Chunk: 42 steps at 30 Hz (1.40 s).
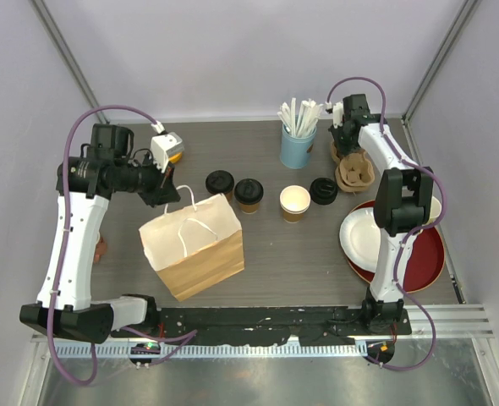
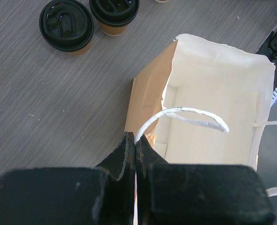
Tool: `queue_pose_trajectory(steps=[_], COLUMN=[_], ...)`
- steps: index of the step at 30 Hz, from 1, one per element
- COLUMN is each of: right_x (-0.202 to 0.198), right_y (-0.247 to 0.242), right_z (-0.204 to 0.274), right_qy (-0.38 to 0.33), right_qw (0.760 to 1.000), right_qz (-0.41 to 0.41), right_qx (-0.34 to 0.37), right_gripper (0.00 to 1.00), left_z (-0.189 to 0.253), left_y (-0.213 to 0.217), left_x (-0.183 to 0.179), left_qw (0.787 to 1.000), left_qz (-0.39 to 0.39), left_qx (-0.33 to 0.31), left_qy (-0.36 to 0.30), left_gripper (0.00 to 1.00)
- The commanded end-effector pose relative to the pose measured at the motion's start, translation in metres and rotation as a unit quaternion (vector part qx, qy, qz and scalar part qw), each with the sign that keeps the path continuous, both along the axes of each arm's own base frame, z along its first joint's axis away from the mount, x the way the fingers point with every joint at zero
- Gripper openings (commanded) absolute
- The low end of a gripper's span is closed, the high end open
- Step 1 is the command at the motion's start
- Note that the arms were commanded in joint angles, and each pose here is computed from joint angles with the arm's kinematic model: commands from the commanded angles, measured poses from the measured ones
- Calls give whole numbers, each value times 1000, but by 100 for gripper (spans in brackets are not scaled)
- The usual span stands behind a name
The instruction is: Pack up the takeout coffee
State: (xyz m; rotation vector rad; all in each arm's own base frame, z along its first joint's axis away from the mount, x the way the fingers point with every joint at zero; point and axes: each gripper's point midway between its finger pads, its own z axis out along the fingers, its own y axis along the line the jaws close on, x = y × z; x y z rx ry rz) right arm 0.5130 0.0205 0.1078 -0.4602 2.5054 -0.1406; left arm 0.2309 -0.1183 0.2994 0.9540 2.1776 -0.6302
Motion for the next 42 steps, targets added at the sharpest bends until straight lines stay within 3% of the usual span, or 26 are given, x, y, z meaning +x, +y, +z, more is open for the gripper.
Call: queue_pose_trajectory(steps=[1, 12, 20, 25, 29, 38, 42], right_x=[6, -9, -41, -92, -141, -256, -322], right_y=[-4, -23, 3, 106, 187, 288, 347], right_z=[74, 186, 281, 331, 359, 385, 386], right_qy=[-79, -213, -322, -361, -368, -337, -319], right_qw=[996, 972, 942, 920, 876, 807, 750], right_qz=[-31, -98, -64, 120, 251, 396, 478], right_qx=[4, 6, 65, 91, 184, 281, 326], right_gripper=[1, 1, 1, 1, 1, 1, 1], left_z=[16, 27, 29, 28, 25, 19, 18], left_y=[-5, -15, -25, -31, -27, -19, -18], left_x=[6, 18, 23, 25, 33, 41, 36], left_qw=[1000, 998, 995, 992, 991, 988, 988], left_qz=[-4, 5, 10, 27, 54, 104, 111], left_qx=[-13, -52, -88, -117, -116, -109, -109], left_qy=[-25, -44, -43, -26, -28, -22, -21], left_gripper=[0, 0, 0, 0, 0, 0, 0])
